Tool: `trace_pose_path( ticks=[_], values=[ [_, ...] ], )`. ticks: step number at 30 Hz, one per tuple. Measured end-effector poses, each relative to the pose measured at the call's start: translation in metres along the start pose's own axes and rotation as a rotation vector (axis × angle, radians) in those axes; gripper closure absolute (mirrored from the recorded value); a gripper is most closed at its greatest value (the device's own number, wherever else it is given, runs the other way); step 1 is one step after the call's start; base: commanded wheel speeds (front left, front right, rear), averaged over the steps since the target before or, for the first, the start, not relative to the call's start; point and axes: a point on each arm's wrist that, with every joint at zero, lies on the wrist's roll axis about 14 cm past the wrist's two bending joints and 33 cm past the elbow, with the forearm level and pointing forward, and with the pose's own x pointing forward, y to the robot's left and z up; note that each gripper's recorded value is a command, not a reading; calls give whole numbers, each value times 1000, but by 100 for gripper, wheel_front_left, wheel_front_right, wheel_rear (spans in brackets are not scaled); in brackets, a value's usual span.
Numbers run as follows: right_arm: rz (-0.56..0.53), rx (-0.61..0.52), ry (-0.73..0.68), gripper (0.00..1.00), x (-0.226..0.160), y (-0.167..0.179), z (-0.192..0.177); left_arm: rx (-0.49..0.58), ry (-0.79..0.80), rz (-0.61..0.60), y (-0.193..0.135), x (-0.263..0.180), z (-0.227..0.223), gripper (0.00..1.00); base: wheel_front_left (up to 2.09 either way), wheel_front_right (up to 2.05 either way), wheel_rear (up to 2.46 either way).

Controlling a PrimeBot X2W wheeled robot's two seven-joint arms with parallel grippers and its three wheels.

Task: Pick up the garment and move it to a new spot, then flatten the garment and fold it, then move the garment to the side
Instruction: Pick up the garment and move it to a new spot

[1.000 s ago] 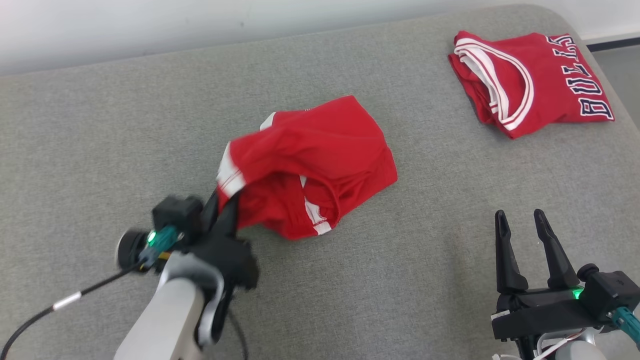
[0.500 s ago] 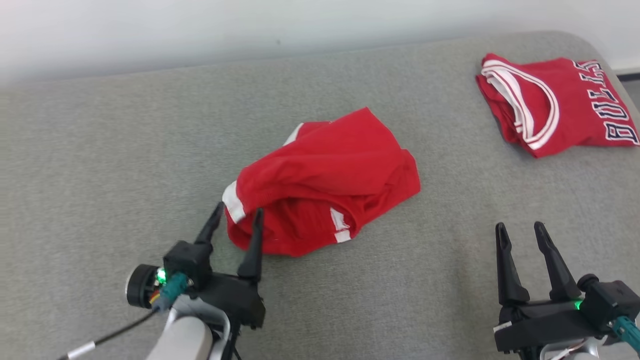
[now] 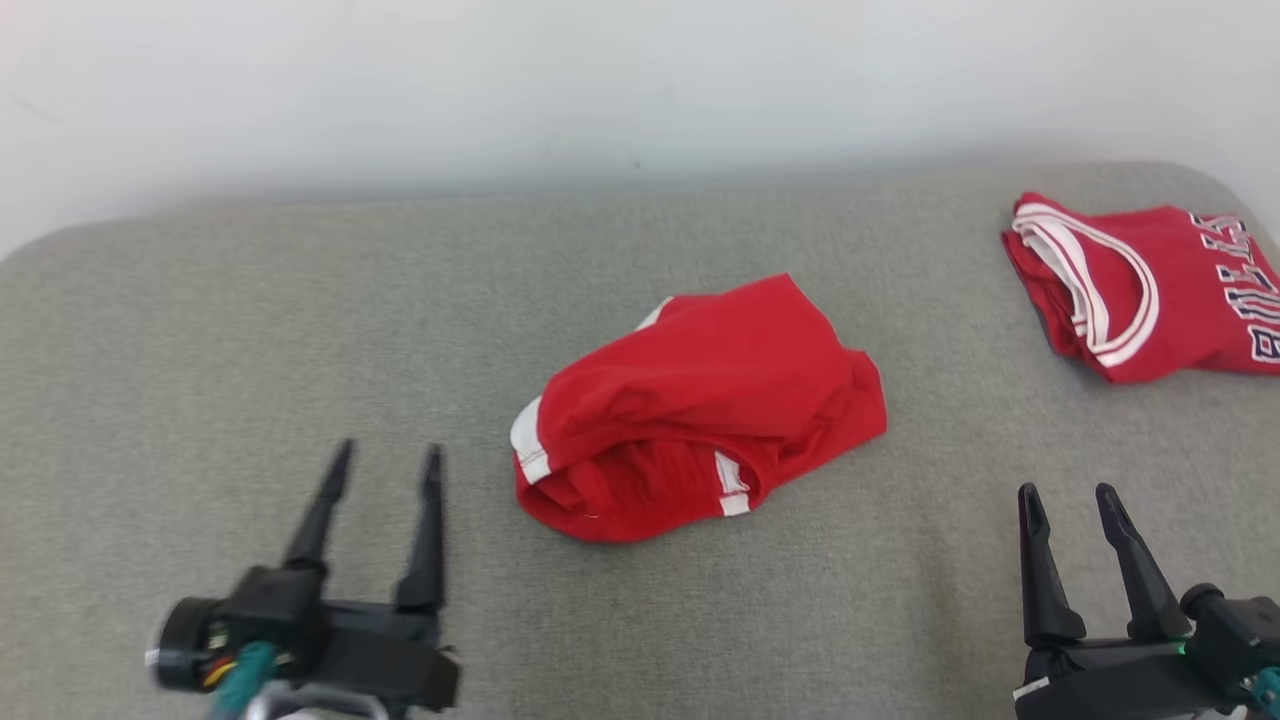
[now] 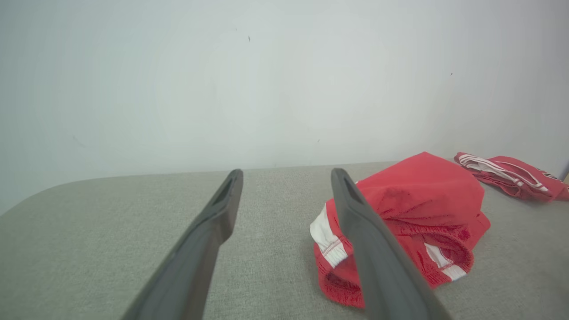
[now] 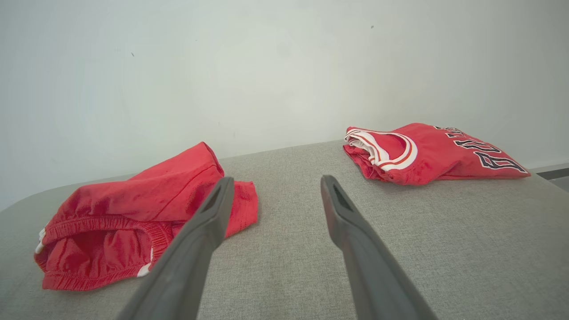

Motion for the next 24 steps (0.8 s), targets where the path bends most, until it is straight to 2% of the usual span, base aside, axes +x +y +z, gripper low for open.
trace_pose_path(
  ticks=[7,12,18,24],
  values=[
    [42,-1,-24,0,-3,14,11,73,-89,171,55,-35,38,0,0,0,0],
    [56,0,-33,0,-6,19,15,117,-122,238,78,-62,54,0,0,0,0],
    [75,11,-46,0,-9,26,19,112,-108,250,82,-84,51,0,0,0,0],
    [86,27,-46,0,-13,32,17,56,-79,246,76,-89,36,0,0,0,0]
  ],
)
